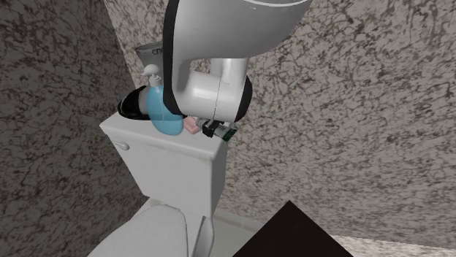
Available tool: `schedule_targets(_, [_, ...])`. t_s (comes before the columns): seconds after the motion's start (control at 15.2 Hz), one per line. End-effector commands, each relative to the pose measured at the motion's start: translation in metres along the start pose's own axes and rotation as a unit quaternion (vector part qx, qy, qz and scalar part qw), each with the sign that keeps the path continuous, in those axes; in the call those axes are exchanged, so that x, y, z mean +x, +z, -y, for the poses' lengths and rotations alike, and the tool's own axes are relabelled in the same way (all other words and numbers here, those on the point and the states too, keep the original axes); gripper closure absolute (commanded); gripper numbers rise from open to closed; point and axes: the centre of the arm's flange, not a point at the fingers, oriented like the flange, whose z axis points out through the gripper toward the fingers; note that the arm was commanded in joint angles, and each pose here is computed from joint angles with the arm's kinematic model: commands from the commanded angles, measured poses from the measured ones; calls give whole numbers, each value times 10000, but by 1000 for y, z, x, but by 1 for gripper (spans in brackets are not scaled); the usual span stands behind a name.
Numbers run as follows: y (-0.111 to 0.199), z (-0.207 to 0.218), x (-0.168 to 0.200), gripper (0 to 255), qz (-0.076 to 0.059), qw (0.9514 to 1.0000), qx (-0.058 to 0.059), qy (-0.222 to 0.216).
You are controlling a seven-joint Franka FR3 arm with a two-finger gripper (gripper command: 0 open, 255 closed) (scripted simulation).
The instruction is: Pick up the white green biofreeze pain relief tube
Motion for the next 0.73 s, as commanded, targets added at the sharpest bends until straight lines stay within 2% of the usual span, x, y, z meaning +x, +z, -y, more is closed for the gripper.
schedule_targets(0.0, [-10,-2,3,255,2,10000,0,0])
schedule_targets(0.53, [-49,-9,16,255,2,10000,0,0])
schedule_targets(0.66, [-50,-9,16,255,2,10000,0,0])
